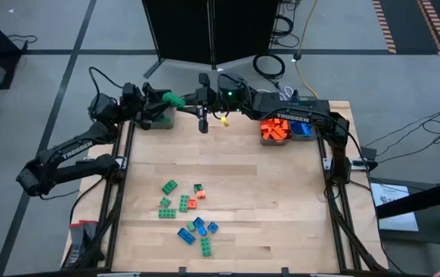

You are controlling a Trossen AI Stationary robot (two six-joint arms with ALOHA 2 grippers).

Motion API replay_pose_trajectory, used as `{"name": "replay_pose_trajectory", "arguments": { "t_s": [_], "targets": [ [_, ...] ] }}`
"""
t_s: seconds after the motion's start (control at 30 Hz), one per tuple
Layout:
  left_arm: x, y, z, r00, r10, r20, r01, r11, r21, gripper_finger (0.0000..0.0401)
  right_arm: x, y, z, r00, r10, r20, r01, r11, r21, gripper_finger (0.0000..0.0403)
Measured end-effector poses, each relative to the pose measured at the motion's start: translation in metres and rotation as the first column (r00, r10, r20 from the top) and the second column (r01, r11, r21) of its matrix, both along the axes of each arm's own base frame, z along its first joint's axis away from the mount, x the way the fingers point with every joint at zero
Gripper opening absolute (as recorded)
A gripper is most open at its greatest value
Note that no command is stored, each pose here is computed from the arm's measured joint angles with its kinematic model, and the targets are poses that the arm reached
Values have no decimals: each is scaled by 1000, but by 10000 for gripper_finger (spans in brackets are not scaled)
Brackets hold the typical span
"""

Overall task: Sort blocks
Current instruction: Put the green game piece into the left black bin

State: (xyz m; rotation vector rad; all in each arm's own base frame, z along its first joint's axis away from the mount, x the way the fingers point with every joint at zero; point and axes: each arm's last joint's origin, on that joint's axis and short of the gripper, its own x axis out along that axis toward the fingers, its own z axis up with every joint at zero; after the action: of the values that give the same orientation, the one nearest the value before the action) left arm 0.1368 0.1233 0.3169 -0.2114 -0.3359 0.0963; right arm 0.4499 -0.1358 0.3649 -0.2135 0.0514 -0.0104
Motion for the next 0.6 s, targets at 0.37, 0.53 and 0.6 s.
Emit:
{"name": "replay_pose_trajectory", "arguments": {
  "t_s": [0.37, 0.53, 0.6],
  "targets": [
    [3, -6, 0, 996, -92, -14, 92, 995, 30, 178, 0, 1, 1, 1000, 6, 7, -6, 1000, -2, 65],
    [5, -7, 0, 996, -91, -15, 91, 995, 32, 144, 1, 3, 1, 1000, 26, 7, -26, 1000, -1, 65],
    [5, -7, 0, 996, -90, -16, 90, 995, 47, 132, 1, 4, 1, 999, 36, 7, -36, 999, 3, 65]
  ]
}}
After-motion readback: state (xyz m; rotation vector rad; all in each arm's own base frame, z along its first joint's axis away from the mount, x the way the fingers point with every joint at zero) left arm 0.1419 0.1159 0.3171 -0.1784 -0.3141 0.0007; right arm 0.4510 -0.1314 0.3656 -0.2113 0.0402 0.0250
